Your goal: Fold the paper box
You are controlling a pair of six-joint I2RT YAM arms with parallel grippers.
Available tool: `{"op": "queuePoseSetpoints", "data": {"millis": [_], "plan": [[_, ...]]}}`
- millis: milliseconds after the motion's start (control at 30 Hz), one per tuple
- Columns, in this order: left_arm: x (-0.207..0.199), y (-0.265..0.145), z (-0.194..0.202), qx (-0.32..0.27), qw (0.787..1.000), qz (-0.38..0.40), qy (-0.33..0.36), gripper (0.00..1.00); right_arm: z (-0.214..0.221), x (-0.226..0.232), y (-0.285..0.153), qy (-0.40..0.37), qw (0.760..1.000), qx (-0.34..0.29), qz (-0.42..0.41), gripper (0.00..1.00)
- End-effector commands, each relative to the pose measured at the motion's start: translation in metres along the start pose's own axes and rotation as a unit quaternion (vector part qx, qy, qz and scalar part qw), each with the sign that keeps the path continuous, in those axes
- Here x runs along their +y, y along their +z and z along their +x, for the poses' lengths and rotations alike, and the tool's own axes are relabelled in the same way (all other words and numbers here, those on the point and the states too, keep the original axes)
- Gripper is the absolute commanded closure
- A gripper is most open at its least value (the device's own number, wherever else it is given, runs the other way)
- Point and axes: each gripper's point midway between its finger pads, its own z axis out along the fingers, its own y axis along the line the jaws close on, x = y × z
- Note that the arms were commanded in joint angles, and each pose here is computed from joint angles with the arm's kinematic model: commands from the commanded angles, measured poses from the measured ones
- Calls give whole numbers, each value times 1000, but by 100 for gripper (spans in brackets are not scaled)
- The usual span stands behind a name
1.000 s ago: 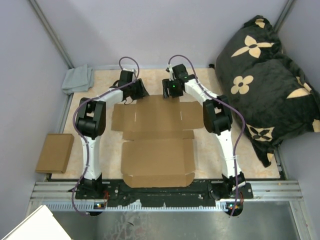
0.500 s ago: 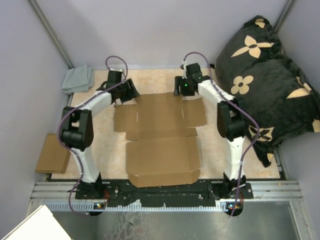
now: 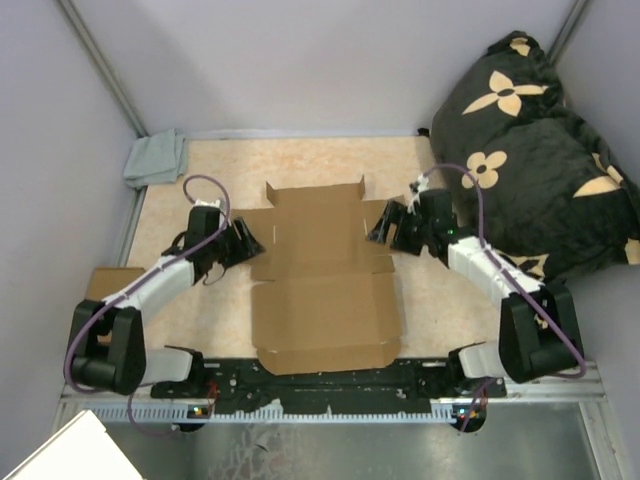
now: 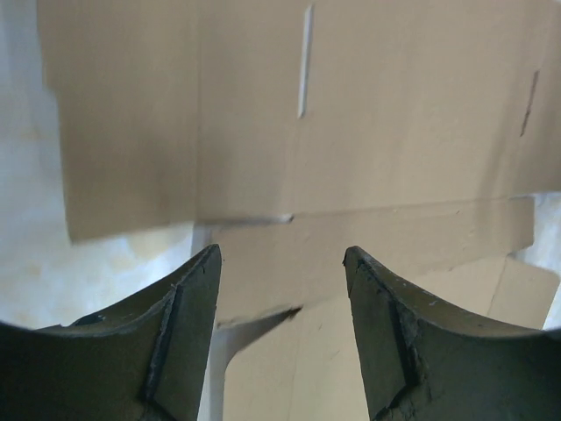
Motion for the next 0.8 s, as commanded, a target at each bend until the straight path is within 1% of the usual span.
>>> {"op": "queuePoseSetpoints", "data": {"millis": [0, 33, 100, 333, 533, 600, 767], "plan": [[0, -13, 15, -6, 1000, 17, -24, 35, 13, -17, -19, 11, 998, -35, 46, 12], [2, -13, 18, -6, 1000, 16, -25, 34, 18, -21, -21, 15, 998, -37, 52, 6], [6, -13, 24, -3, 1000, 14, -26, 34, 26, -29, -24, 19, 997, -37, 63, 1], [9, -13, 49, 27, 998, 29, -38, 35, 51, -49, -23, 36, 995, -24, 87, 1], [20, -16, 60, 41, 999, 5, -33, 35, 52, -54, -21, 43, 994, -32, 91, 1], [18, -12, 60, 38, 999, 15, -35, 35, 51, -54, -18, 45, 995, -32, 88, 1], [17, 1, 64, 55, 997, 21, -44, 37, 52, -55, -13, 50, 994, -25, 90, 1]]}}
